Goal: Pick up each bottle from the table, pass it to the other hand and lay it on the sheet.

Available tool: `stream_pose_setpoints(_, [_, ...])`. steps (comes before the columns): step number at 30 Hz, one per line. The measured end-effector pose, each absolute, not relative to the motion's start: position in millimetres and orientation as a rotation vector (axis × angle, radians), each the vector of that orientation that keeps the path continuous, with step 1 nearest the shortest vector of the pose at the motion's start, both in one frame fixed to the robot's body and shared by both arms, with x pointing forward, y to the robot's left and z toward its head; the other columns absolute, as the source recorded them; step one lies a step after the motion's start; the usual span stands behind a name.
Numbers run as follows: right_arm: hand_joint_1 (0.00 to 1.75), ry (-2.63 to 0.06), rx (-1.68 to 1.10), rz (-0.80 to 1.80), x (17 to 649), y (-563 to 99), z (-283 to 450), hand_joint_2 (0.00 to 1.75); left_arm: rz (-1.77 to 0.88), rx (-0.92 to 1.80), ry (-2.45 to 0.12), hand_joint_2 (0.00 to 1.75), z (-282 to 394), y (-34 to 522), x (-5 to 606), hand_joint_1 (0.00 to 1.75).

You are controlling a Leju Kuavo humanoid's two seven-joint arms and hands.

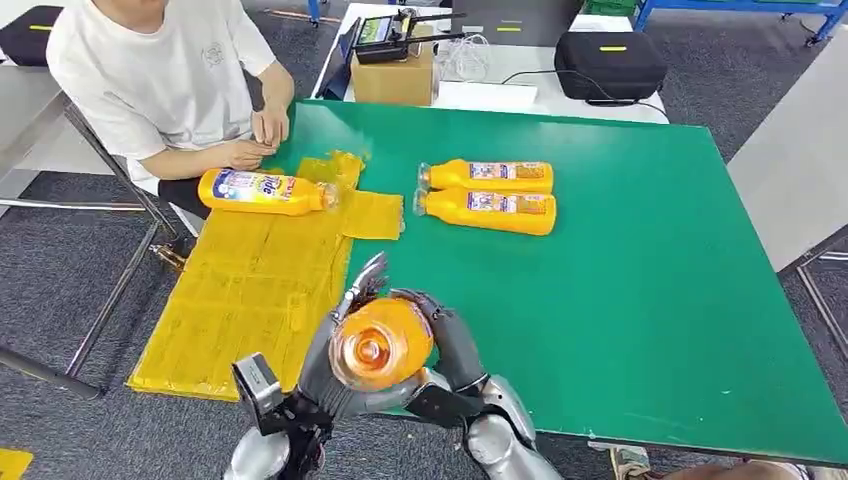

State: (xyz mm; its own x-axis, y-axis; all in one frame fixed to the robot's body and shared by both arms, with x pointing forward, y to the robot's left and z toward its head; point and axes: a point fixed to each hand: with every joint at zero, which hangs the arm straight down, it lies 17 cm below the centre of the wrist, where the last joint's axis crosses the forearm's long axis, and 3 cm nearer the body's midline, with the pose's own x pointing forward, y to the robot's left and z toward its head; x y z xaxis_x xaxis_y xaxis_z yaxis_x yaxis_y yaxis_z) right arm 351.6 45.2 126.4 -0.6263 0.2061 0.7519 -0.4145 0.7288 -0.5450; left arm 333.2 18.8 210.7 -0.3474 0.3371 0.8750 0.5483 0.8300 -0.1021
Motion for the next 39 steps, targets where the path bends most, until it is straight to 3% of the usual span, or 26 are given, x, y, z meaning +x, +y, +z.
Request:
stream_pose_setpoints(10, [1.75,-2.025,0.198,0.963,343,56,120,1.75,-0.234,-0.665,-1.973,1.75,214,20,335,0.00])
stream_pose_setpoints(13, [1.54,-1.986,0.206,1.029,342,62,109,1.75,-0.222,-0.656,-1.971,1.75,213,24,337,0.02])
stream_pose_setpoints(14, [0.89,-1.963,0.208,1.050,343,64,104,1.75,-0.218,-0.650,-1.971,1.75,212,27,339,0.59])
stream_pose_setpoints(15, [0.44,-1.941,0.206,1.072,342,65,98,1.75,-0.213,-0.643,-1.971,1.75,211,29,340,0.99])
stream_pose_setpoints(16, [0.12,-1.921,0.200,1.091,343,66,92,1.75,-0.207,-0.635,-1.969,1.75,210,31,340,1.61])
stream_pose_setpoints(17, [0.03,-1.899,0.196,1.113,344,67,86,1.75,-0.202,-0.627,-1.966,1.75,208,33,341,1.75])
stream_pose_setpoints(33, [0.00,-1.781,0.102,1.230,343,71,46,1.75,-0.226,-0.617,-1.961,1.75,205,33,340,1.75])
stream_pose_setpoints(34, [0.00,-1.779,0.103,1.230,342,71,46,0.00,-0.226,-0.617,-1.961,1.75,205,33,340,1.75])
stream_pose_setpoints(39, [0.00,-1.787,0.058,1.236,345,69,44,0.00,-0.230,-0.625,-1.942,1.75,202,31,341,1.75])
